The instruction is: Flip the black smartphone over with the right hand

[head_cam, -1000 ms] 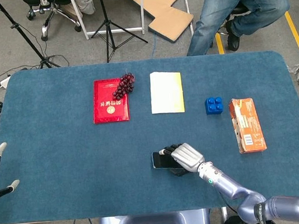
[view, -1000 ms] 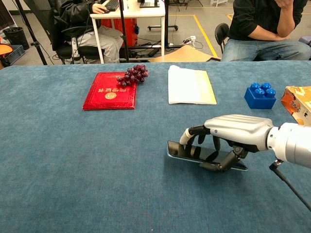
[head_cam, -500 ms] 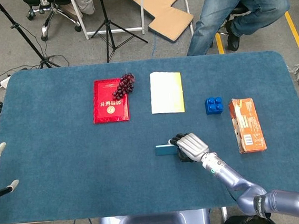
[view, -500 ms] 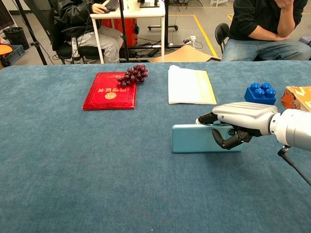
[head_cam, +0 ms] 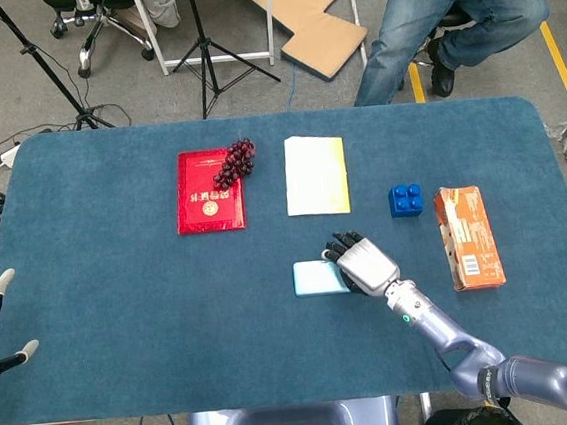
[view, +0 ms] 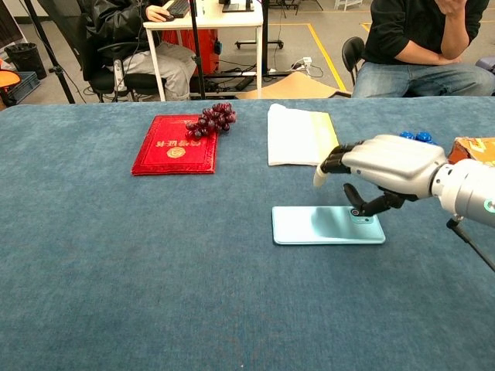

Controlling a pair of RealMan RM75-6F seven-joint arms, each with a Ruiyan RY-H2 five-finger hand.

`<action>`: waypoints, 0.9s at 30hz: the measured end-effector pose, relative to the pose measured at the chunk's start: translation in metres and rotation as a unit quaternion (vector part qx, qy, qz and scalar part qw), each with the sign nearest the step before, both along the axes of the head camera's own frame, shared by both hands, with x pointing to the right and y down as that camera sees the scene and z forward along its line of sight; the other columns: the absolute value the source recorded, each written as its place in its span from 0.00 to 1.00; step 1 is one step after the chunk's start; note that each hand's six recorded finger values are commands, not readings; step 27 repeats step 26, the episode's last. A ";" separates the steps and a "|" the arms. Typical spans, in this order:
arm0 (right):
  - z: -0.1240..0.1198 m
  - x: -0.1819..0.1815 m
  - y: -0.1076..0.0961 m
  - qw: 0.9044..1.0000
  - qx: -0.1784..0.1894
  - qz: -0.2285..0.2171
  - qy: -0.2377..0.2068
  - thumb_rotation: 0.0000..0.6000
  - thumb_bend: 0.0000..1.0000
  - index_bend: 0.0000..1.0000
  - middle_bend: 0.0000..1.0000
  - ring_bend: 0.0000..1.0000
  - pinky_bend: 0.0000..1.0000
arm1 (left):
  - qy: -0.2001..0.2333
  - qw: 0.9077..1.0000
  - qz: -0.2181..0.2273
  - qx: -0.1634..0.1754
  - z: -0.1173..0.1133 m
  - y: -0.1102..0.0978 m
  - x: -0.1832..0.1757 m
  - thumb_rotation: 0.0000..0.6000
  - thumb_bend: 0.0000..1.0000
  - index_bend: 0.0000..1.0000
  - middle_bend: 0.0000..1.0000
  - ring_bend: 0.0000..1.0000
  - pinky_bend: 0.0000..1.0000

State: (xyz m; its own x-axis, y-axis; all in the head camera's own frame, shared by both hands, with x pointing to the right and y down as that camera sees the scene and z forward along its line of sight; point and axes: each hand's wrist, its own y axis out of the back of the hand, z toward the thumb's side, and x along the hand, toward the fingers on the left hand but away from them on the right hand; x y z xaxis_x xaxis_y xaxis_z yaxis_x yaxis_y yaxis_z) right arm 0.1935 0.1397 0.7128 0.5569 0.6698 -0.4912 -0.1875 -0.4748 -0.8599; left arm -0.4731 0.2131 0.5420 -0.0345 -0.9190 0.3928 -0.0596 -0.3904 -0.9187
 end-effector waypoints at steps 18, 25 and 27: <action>-0.096 0.071 0.013 0.983 0.140 0.060 -0.098 1.00 0.02 0.04 0.02 0.00 0.00 | 0.013 1.000 0.006 0.011 -0.009 0.003 0.000 1.00 0.00 0.00 0.00 0.00 0.00; -0.138 0.144 0.053 0.972 0.114 0.186 -0.085 1.00 0.00 0.02 0.00 0.00 0.00 | 0.015 0.999 0.016 0.029 -0.014 0.004 0.002 1.00 0.00 0.00 0.00 0.00 0.00; -0.143 0.153 0.058 0.969 0.116 0.201 -0.080 1.00 0.00 0.02 0.00 0.00 0.00 | 0.016 0.999 0.018 0.033 -0.016 0.005 0.002 1.00 0.00 0.00 0.00 0.00 0.00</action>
